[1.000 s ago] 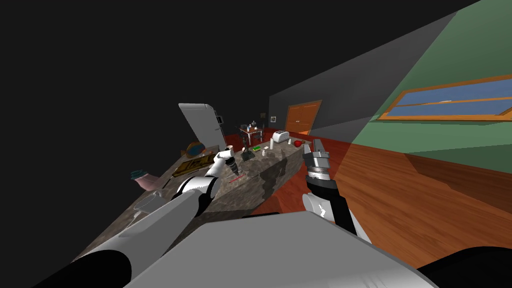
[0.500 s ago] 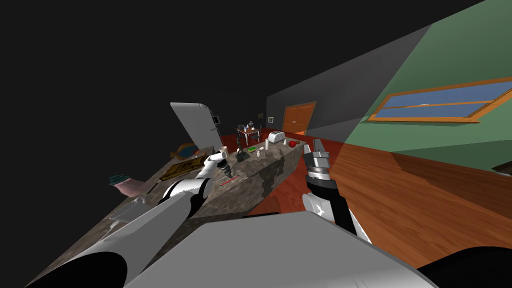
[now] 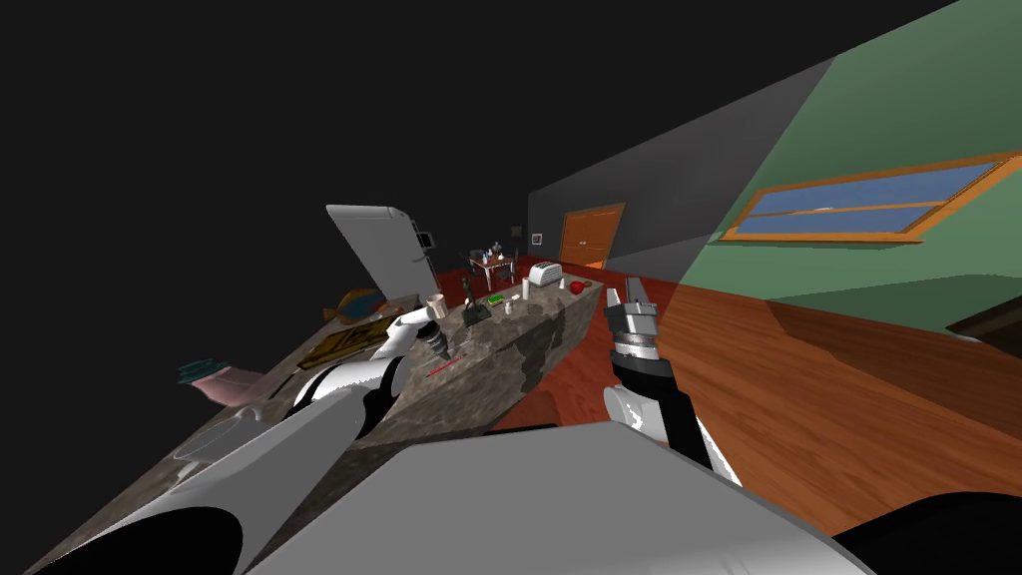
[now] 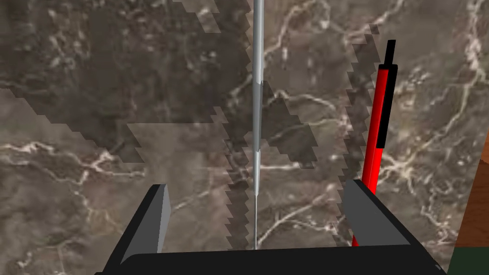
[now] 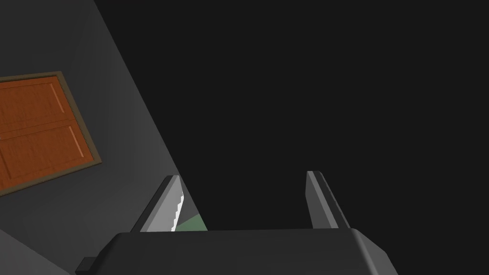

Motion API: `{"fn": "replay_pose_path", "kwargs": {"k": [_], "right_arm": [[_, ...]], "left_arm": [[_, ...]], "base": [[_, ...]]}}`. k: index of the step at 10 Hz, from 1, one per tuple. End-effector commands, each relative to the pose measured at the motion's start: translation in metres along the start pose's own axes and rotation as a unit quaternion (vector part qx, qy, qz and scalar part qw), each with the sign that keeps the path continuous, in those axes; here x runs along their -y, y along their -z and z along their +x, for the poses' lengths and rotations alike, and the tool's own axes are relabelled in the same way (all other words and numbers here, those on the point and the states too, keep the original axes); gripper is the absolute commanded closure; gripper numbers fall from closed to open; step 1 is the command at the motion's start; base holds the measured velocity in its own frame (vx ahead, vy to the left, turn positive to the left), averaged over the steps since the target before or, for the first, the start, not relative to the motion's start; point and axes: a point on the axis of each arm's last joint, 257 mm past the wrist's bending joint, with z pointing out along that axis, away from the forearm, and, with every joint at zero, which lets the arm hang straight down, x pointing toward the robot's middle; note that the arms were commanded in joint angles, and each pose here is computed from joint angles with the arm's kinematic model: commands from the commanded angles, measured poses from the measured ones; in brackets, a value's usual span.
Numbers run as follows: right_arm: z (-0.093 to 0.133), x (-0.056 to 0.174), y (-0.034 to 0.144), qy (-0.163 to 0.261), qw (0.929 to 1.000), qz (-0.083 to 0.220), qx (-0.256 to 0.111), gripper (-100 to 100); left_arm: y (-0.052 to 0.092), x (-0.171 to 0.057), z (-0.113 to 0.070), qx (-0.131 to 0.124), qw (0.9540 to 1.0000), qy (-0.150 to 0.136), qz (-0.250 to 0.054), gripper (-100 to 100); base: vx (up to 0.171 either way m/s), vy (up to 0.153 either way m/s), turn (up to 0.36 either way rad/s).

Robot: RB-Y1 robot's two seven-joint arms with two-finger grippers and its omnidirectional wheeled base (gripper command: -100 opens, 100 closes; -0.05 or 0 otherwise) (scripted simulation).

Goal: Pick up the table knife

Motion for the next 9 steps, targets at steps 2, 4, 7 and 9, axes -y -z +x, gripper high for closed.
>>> {"fn": "replay_pose_path", "kwargs": {"k": [2, 4, 7, 9], "right_arm": [[0.0, 0.0, 0.0, 0.0, 1.0, 0.0, 0.0, 0], [0.0, 0.0, 0.0, 0.0, 1.0, 0.0, 0.0, 0], [0.0, 0.0, 0.0, 0.0, 1.0, 0.0, 0.0, 0], [0.0, 0.0, 0.0, 0.0, 1.0, 0.0, 0.0, 0]], "left_arm": [[0.002, 0.008, -0.05, 0.0, 0.9999, 0.011, 0.006, -100], [0.002, 0.008, -0.05, 0.0, 1.0, 0.007, 0.006, -100], [0.003, 0.009, -0.048, 0.0, 1.0, 0.005, 0.008, 100], [0.003, 0.009, -0.048, -0.001, 1.0, 0.005, 0.008, 100]], "base": [[0.061, -0.176, -0.072], [0.002, -0.081, -0.01], [-0.003, -0.003, 0.0], [0.0, 0.0, 0.0]]}}
